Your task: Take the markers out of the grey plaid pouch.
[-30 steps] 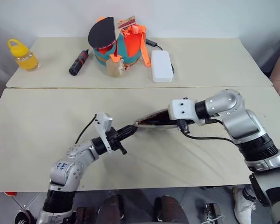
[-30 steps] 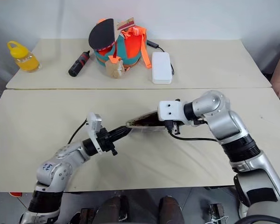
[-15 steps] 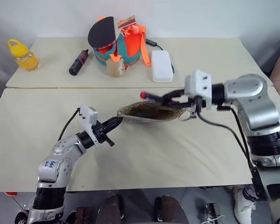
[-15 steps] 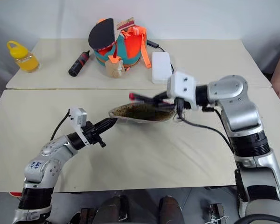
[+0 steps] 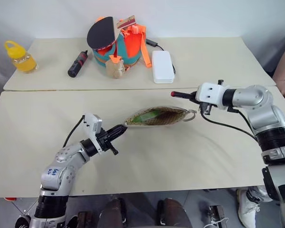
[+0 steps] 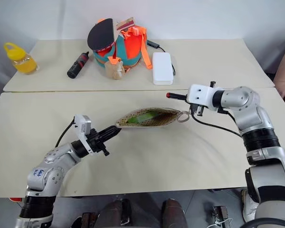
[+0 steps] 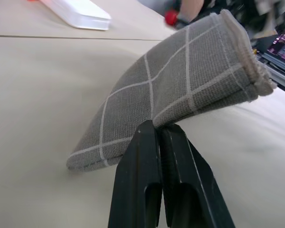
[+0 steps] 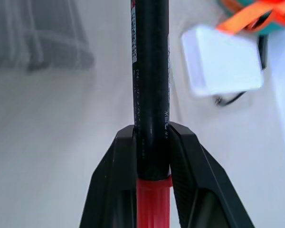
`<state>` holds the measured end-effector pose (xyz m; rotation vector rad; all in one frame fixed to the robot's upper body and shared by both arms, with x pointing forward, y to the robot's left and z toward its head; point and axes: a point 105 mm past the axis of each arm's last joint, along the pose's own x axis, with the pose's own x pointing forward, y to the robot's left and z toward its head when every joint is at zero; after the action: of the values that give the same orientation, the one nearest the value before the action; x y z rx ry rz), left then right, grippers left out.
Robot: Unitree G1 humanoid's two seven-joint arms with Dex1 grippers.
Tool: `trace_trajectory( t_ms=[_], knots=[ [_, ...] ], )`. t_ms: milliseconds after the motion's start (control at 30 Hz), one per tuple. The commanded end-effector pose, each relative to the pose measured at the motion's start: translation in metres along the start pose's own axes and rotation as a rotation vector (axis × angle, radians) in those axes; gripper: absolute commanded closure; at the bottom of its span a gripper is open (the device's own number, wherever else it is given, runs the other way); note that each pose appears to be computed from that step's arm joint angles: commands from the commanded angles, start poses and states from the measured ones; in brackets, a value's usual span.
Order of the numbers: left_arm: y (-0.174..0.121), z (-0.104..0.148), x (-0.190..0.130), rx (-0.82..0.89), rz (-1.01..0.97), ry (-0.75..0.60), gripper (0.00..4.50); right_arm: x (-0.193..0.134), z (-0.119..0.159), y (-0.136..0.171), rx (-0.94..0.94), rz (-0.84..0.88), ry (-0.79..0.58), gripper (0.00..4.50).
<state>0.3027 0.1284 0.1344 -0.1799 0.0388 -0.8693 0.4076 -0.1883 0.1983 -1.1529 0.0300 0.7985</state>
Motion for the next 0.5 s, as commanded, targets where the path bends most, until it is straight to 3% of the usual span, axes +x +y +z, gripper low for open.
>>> trace_trajectory(
  t_ms=[33, 233, 500],
  knots=[
    [-0.007, 0.015, -0.004, 0.046, -0.036, -0.036, 4.50, -0.004, -0.023, 0.002, -0.056, -0.017, 0.083, 3.92],
    [-0.005, 0.016, -0.008, 0.041, -0.033, -0.037, 4.50, -0.001, -0.045, 0.010, 0.038, -0.028, 0.145, 3.92],
    [-0.008, 0.012, -0.006, 0.057, -0.049, -0.029, 4.50, 0.001, -0.047, 0.024, 0.057, 0.035, 0.125, 3.92]
  ],
)
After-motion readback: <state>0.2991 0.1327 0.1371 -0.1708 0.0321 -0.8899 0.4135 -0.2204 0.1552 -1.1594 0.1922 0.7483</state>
